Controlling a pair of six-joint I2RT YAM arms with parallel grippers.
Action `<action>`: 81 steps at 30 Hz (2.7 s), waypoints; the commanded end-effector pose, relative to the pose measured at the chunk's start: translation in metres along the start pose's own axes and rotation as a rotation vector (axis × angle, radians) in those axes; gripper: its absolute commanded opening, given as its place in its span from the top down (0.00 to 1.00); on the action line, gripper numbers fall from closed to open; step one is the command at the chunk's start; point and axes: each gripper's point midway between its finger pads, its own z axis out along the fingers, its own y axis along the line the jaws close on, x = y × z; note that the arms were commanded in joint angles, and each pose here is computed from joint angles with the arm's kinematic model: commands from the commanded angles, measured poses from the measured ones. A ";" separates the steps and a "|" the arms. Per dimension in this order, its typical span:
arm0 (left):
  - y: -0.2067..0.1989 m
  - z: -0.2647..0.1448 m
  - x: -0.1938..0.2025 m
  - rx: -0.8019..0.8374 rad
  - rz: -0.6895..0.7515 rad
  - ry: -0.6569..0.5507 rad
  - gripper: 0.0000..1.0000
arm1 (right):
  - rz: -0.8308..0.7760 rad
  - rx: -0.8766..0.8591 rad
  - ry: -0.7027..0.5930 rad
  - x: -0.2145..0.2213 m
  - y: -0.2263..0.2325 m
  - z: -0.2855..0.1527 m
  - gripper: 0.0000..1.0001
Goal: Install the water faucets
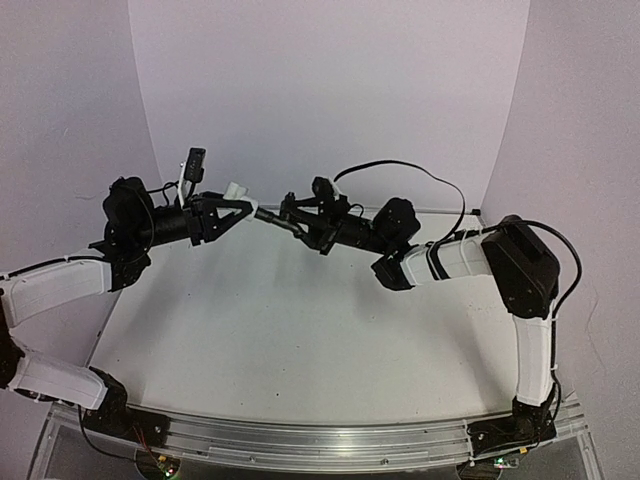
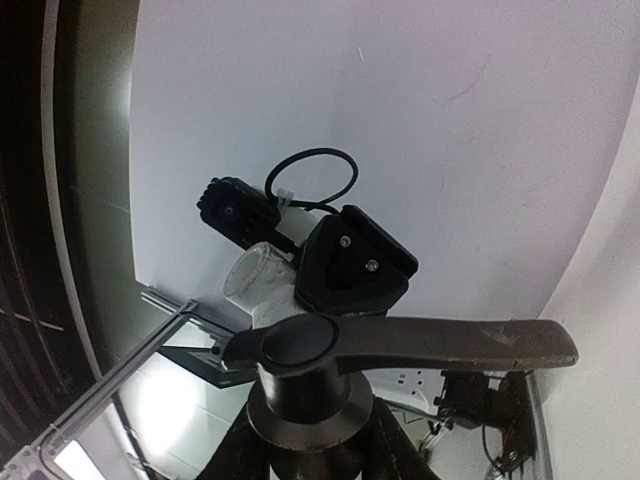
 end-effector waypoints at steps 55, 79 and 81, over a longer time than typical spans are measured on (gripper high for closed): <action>0.009 0.040 -0.051 -0.054 -0.706 0.046 1.00 | -1.164 0.506 0.061 -0.002 0.007 0.009 0.65; -0.063 0.009 -0.028 0.402 0.227 0.166 1.00 | -0.102 -0.027 0.123 -0.019 0.038 -0.020 0.50; -0.048 0.011 -0.038 0.240 0.133 0.107 1.00 | -0.173 0.018 0.075 -0.025 0.034 -0.035 0.38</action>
